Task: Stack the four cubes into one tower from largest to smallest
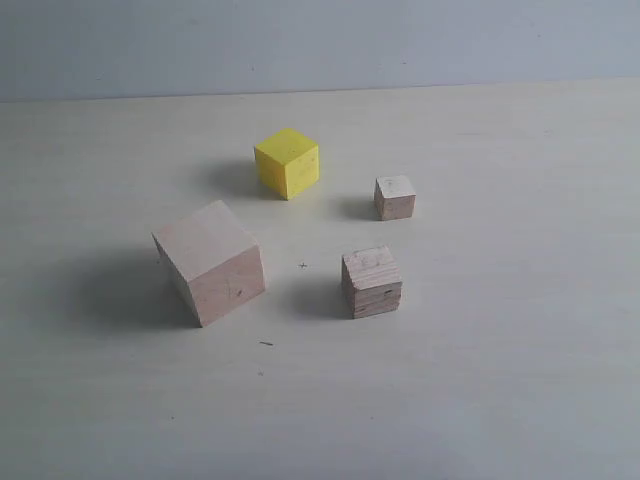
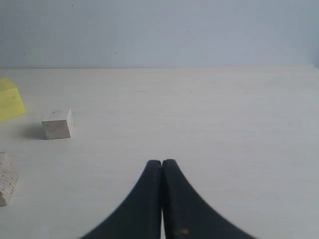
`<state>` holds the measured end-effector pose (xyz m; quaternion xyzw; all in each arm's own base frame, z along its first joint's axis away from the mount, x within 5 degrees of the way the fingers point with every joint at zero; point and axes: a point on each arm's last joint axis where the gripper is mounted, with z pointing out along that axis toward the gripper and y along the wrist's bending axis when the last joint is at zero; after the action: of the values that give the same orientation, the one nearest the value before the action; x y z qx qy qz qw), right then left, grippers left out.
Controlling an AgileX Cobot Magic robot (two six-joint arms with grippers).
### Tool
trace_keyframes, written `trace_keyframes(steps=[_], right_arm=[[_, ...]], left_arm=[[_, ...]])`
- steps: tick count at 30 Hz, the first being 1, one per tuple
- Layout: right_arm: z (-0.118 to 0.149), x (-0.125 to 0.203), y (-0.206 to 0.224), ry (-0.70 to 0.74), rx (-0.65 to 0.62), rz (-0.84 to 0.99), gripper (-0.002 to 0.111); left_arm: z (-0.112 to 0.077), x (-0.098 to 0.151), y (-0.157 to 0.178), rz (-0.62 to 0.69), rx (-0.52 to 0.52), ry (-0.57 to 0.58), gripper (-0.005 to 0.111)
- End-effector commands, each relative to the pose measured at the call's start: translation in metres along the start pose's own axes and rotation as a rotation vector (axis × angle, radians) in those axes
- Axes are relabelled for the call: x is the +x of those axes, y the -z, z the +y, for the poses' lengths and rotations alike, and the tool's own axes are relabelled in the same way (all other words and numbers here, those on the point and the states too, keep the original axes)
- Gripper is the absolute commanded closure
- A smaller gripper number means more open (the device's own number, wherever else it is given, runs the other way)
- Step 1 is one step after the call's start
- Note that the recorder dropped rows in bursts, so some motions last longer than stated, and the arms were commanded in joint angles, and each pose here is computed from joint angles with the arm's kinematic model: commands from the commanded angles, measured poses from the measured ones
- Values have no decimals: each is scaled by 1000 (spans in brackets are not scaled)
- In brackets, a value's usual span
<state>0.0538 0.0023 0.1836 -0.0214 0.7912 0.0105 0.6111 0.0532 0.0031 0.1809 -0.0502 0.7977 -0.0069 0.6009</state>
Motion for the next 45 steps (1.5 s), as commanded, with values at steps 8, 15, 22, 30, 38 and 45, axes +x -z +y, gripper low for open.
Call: trace_keyframes(steps=[8,15,22,30,38,45], right_arm=[[0,1,0,-4,5,-7,108],[0,1,0,-4,5,-7,108],[0,1,0,-4,5,-7,108],[0,1,0,-4,5,-7,108],[0,1,0,-4,5,-7,108],[0,1,0,-4,5,-7,108]], left_arm=[[0,0,0,-15,0,-1,107],[-2,-19,2,-217,22,-8,107],[-2,-21,3,-240,24,-8,107],[-2,-22,3,-261,26,-11,107],[-4,-33,7,-381,40,-8,107],[-5,-57,17,-418,45,11,107]])
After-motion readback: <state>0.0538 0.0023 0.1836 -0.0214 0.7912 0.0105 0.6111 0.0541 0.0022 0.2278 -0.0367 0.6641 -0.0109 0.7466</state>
